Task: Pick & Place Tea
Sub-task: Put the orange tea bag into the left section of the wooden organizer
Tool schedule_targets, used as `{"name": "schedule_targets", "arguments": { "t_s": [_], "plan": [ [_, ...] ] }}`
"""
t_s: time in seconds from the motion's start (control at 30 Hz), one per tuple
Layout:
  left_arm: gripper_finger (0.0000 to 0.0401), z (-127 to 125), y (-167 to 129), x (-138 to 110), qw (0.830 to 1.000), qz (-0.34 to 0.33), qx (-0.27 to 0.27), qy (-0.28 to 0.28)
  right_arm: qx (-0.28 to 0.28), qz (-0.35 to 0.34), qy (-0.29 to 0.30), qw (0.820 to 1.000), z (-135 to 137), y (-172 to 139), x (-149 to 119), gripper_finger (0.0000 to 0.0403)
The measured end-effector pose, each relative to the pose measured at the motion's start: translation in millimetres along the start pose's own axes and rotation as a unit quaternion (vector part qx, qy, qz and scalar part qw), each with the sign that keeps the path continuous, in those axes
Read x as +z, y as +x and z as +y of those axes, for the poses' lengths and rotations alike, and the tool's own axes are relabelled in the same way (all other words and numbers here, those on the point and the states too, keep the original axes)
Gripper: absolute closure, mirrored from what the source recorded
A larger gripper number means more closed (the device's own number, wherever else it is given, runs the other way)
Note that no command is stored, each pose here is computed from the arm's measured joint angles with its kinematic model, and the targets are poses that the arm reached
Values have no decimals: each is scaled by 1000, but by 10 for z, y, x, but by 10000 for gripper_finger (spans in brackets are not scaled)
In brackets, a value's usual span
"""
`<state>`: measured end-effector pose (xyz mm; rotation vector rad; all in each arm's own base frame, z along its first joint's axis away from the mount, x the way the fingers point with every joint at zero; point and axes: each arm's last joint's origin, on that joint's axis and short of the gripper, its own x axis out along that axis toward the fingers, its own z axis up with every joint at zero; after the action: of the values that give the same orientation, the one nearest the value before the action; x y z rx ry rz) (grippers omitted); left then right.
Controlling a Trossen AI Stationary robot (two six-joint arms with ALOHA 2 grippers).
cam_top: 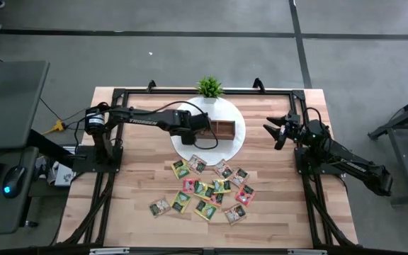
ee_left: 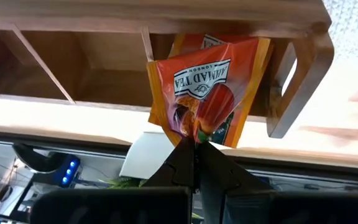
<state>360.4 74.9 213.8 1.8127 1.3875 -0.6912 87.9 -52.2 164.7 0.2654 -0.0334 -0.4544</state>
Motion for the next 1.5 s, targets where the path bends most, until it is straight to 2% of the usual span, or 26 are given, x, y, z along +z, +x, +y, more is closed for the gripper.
{"name": "schedule_targets", "arguments": {
  "t_s": [0.17, 0.5, 1.07, 1.17, 1.5],
  "plan": [
    [400, 5, 0, 6, 1000, -12, 6, 3, 0, 0, 0, 1000, 0, 0, 0, 194],
    [400, -58, 72, -122, 1000, 13, -17, -5, 0, 0, 0, 1000, 0, 0, 0, 194],
    [397, -58, 74, -109, 1000, -9, -10, -10, 0, 0, 0, 1000, 1, 0, 2, 194],
    [376, -65, 83, -123, 1000, -8, -12, -16, 0, 0, 0, 1000, 1, 0, 2, 194],
    [266, -73, 95, -159, 999, 19, -20, -30, 0, 0, 0, 1000, 0, 0, 1, 194]
  ]
}}
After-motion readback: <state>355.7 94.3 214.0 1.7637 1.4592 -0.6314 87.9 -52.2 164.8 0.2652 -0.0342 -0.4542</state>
